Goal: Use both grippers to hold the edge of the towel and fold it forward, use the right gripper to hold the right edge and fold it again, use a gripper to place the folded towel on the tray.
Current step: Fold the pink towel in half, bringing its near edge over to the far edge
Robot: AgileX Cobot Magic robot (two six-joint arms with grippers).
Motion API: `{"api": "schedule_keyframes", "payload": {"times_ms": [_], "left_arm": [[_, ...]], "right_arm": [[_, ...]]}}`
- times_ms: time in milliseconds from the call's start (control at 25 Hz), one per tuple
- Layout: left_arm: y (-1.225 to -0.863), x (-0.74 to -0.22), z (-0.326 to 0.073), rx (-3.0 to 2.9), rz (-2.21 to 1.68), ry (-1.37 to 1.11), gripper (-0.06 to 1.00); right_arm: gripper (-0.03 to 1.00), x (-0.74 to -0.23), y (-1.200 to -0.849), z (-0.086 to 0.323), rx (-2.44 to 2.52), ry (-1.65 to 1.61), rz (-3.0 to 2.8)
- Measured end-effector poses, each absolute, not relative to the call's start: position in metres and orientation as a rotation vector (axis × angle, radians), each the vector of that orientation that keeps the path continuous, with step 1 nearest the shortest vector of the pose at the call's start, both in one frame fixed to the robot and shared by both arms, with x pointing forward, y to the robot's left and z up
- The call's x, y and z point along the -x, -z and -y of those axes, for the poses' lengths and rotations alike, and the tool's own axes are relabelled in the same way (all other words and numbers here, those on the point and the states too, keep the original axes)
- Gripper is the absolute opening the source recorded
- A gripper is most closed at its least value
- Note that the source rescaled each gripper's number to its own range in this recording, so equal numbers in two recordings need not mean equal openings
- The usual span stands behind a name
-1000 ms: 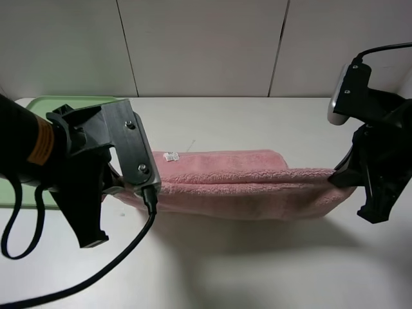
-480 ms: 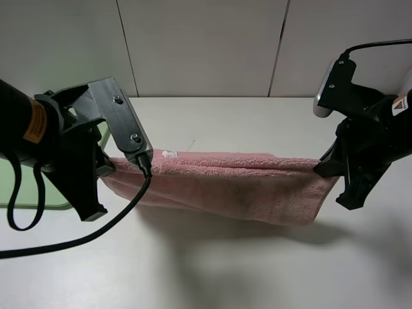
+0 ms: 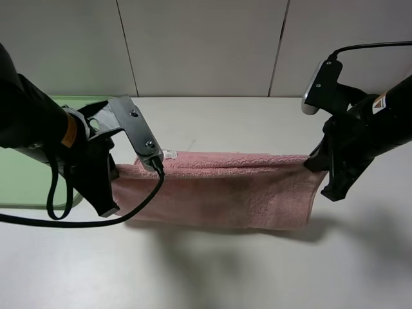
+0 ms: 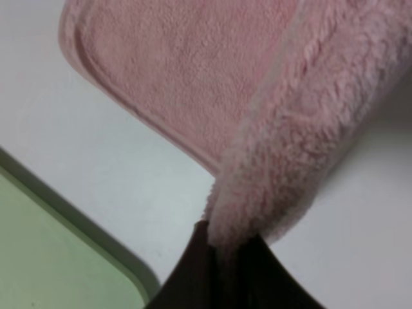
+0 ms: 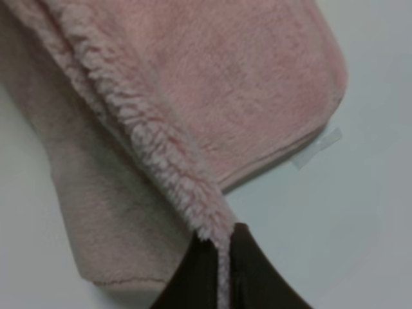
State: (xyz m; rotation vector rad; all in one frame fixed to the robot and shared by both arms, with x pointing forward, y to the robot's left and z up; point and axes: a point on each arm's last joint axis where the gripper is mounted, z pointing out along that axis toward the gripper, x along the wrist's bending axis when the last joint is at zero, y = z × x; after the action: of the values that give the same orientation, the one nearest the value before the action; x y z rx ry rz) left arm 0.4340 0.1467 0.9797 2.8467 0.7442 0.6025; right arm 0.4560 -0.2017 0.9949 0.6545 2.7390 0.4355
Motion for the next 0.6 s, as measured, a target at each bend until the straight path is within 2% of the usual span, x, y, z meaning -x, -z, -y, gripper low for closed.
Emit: {"api": "schedule_keyframes", "payload": {"times_ms": [320,600], "left_arm": [[-0.977,-0.449,-0.145,-2.851,-0.753,-0.631,0.00],[-0.972,-0.474,-0.164,-2.760,-0.897,-0.648,0.00]], "right_arm": [[0.00,-0.481,-0.995,0.193,-0.631,-0.410,-2.740],[0.00,-0.502,-0.987,0.184,-0.631,-0.405,-2.757]]}}
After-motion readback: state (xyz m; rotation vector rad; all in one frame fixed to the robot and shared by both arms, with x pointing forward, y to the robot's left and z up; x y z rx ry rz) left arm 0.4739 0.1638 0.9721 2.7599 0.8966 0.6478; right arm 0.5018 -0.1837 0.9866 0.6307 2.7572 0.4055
